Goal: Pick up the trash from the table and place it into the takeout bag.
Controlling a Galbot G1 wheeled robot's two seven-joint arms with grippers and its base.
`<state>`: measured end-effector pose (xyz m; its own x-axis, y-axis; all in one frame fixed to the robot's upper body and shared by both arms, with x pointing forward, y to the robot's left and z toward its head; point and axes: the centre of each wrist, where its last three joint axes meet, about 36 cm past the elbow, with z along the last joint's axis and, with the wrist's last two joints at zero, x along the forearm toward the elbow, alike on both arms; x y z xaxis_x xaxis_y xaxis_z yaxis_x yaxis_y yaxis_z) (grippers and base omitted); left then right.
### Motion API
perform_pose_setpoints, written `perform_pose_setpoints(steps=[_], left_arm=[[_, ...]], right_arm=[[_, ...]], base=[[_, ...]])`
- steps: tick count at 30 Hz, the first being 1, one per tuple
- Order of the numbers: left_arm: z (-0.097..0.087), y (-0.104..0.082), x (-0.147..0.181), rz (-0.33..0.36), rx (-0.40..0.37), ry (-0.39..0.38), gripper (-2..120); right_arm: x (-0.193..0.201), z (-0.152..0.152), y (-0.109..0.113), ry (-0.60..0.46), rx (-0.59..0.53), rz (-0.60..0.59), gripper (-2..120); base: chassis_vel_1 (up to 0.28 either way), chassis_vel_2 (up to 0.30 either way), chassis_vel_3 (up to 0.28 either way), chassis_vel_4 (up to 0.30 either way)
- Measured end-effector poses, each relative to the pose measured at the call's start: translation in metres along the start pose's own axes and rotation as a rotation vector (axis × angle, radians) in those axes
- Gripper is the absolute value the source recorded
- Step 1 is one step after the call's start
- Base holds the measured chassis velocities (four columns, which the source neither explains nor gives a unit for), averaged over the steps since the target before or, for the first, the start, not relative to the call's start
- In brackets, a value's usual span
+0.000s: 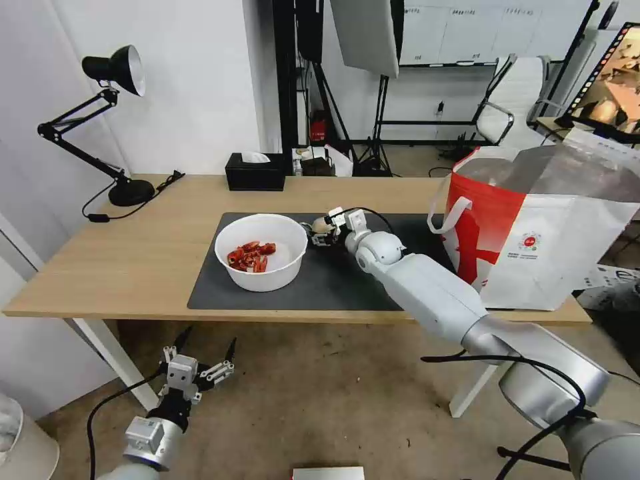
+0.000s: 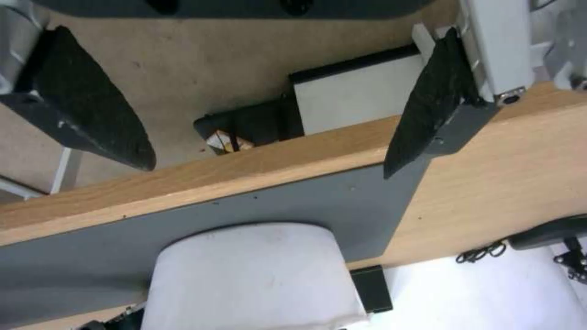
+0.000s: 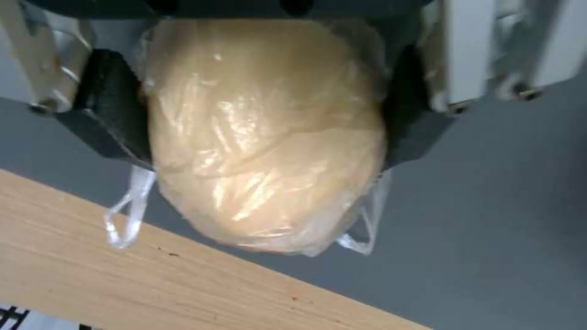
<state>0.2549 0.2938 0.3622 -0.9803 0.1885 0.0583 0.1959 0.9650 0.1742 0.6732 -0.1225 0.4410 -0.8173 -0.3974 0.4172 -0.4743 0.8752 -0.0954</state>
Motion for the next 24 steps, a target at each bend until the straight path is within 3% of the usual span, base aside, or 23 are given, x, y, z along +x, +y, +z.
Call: perform_pose_setpoints(steps=[3, 7, 8, 11, 14, 19, 24], left_arm=[[0.000, -0.001, 0.001, 0.001, -0.001, -0.002, 100], [0.000, -0.001, 0.001, 0.001, -0.001, -0.003, 100], [0.001, -0.001, 0.002, 0.002, -0.002, -0.003, 100], [0.000, -0.002, 0.002, 0.004, -0.002, -0.005, 100], [-0.003, -0.004, 0.003, 0.005, -0.001, -0.011, 100], [-0.003, -0.005, 0.005, 0.007, -0.001, -0.008, 100], [-0.004, -0.008, 0.008, 0.008, -0.002, -0.005, 100]], right_arm=[[0.003, 0.002, -0.004, 0.000, -0.017, 0.002, 59], [0.005, 0.002, -0.005, -0.005, -0.028, 0.002, 52], [0.010, 0.004, -0.006, -0.026, -0.048, 0.002, 42], [0.019, 0.006, -0.006, -0.065, -0.061, 0.004, 34], [0.048, 0.004, -0.002, -0.148, -0.085, 0.027, 18], [0.084, -0.011, 0.000, -0.254, -0.075, 0.071, 10], [0.141, -0.036, -0.006, -0.417, 0.014, 0.221, 8]], base=[[0.000, 0.000, 0.000, 0.000], [0.000, 0.000, 0.000, 0.000], [0.000, 0.000, 0.000, 0.000], [0.000, 0.000, 0.000, 0.000], [0.000, 0.000, 0.000, 0.000], [0.000, 0.000, 0.000, 0.000], [0.000, 0.000, 0.000, 0.000]])
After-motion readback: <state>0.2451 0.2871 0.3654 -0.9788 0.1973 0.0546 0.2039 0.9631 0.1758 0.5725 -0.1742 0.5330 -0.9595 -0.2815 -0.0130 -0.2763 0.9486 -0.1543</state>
